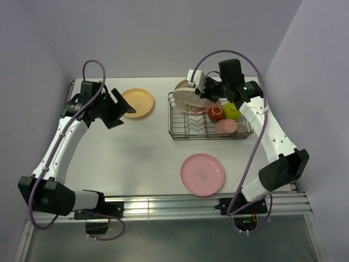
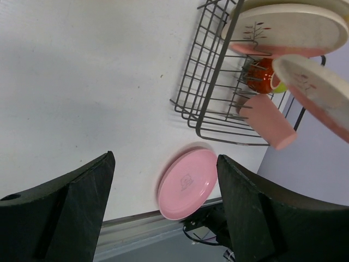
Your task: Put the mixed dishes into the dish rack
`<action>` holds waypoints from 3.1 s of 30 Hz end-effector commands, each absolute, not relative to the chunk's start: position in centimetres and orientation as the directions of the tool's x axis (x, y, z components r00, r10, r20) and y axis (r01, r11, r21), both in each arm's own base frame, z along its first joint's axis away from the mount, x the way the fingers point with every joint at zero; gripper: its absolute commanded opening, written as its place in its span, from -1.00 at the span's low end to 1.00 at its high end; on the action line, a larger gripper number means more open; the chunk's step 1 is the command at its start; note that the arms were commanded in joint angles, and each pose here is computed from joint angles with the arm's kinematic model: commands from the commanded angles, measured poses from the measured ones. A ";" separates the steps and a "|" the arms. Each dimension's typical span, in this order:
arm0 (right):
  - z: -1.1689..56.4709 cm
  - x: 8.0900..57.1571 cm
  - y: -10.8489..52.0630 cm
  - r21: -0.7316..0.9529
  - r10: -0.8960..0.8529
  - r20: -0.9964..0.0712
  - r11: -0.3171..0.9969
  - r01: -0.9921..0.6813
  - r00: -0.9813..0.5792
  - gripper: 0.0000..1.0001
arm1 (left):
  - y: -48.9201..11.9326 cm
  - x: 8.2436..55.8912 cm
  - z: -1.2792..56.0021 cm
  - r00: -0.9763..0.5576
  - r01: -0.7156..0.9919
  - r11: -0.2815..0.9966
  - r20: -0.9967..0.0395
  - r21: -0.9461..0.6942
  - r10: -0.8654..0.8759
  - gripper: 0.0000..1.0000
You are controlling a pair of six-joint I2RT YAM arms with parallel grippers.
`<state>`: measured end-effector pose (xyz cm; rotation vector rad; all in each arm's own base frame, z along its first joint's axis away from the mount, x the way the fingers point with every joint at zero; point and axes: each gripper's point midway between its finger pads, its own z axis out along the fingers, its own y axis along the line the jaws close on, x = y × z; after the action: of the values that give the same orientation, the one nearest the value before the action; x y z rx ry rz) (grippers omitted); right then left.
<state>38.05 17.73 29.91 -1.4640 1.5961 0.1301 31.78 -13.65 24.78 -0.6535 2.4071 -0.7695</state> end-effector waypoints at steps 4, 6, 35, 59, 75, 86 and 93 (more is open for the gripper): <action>34.8 41.0 17.7 -0.666 -0.746 -0.588 0.227 -0.710 0.313 -1.00 | -13.8 31.7 23.2 -0.763 -0.245 0.753 -0.358 -0.611 -0.539 0.62; 34.2 41.6 17.8 -0.662 -0.753 -0.583 0.223 -0.715 0.306 -1.00 | -13.8 31.5 22.9 -0.768 -0.247 0.755 -0.353 -0.607 -0.535 0.62; 24.5 43.5 18.0 -0.523 -0.803 -0.567 0.179 -0.834 0.183 -1.00 | -14.2 31.7 18.9 -0.813 -0.293 0.774 -0.281 -0.561 -0.511 0.61; 26.0 45.8 19.8 -0.603 -0.832 -0.502 0.142 -0.785 0.235 -1.00 | -14.1 30.6 16.6 -0.828 -0.315 0.777 -0.243 -0.545 -0.506 0.61; 24.2 47.7 19.1 -0.490 -0.745 -0.667 0.411 -0.769 0.027 -0.24 | -14.3 38.5 14.6 -0.804 -0.403 0.792 -0.236 -0.458 -0.546 0.59; 28.6 48.2 19.9 -0.437 -0.583 -0.811 0.560 -0.704 0.040 0.52 | -8.7 43.7 12.8 -0.746 -0.470 0.866 -0.447 -0.171 -0.493 0.61; 35.8 42.8 23.7 -0.392 -0.422 -0.899 0.646 -0.655 0.122 0.99 | -7.0 44.9 10.1 -0.742 -0.538 0.833 -0.398 -0.127 -0.540 0.57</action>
<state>45.85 20.75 26.57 -1.0905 1.7132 0.1608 44.41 -8.66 10.62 -0.7523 2.5892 -0.0661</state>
